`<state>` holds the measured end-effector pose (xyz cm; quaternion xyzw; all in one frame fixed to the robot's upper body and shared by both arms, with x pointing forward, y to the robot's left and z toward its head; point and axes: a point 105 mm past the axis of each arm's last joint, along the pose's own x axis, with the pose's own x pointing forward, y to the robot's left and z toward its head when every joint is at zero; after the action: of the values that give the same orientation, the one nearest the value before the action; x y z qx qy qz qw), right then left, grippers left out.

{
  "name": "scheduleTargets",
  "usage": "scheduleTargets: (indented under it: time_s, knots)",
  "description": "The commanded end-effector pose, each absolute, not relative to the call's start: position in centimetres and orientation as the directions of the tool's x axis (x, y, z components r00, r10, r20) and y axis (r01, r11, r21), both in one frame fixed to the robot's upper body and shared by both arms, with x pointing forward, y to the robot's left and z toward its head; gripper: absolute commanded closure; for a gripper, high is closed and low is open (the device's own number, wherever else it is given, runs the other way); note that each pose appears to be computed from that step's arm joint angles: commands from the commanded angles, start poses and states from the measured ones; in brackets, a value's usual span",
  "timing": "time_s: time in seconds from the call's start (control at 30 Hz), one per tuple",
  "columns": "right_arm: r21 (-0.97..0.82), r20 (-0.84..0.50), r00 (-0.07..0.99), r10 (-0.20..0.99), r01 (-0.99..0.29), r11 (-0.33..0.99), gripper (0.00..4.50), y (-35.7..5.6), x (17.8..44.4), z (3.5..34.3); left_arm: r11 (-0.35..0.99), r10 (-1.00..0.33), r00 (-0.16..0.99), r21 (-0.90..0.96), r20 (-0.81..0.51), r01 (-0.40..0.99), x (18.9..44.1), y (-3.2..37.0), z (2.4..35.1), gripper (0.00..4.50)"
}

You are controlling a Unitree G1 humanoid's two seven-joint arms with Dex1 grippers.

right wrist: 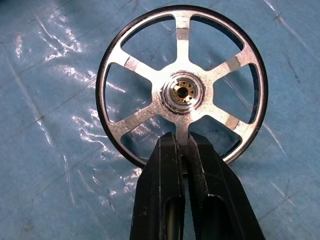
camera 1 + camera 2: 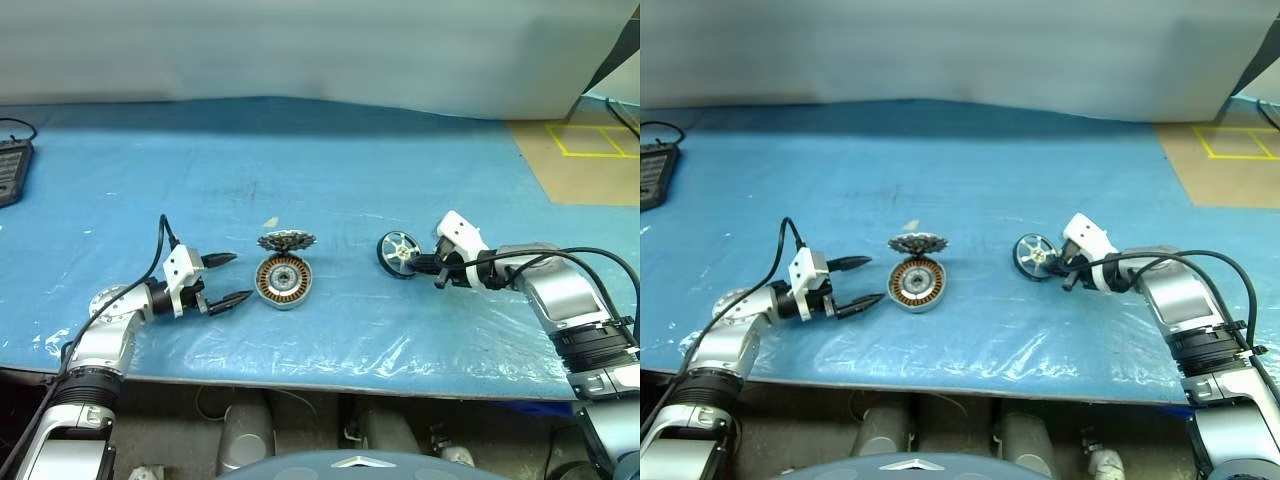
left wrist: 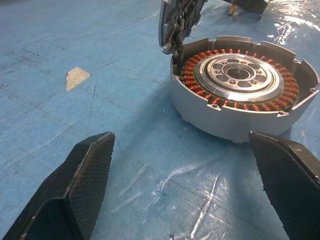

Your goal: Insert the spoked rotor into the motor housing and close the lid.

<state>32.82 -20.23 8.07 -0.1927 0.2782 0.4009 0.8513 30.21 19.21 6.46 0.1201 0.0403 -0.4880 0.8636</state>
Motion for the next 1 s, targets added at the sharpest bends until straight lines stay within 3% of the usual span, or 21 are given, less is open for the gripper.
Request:
scheduleTargets:
  time_s: [0.03, 0.3, 0.4, 0.63, 1.0]
  knots:
    - [-0.095, -0.671, 0.504, 0.544, -0.786, 0.611, 4.43, -20.8, 32.6, 6.7, 0.493, -0.832, 0.528, 0.209, -0.169, 0.844, 30.4, 19.3, 7.4, 0.0]
    - [-0.061, -0.509, 0.548, 0.663, -0.792, 0.607, 4.48, -19.5, 32.8, 9.5, 0.497, -0.832, 0.529, 0.201, -0.164, 0.844, 30.3, 19.5, 7.4, 0.0]
    - [-0.031, -0.406, 0.453, 0.794, -0.875, 0.484, 4.48, -17.1, 30.5, 11.2, 0.491, -0.839, 0.519, 0.183, -0.163, 0.852, 30.2, 19.5, 7.2, 0.0]
    - [0.068, -0.299, 0.21, 0.931, -0.968, 0.241, 4.48, -13.0, 26.8, 11.6, 0.441, -0.875, 0.461, 0.15, -0.147, 0.885, 29.8, 19.0, 7.5, 0.0]
    - [0.057, -0.303, 0.101, 0.947, -0.991, 0.124, 4.48, -8.4, 28.8, 10.5, 0.381, -0.904, 0.405, 0.173, -0.137, 0.908, 29.2, 18.3, 7.5, 0.0]
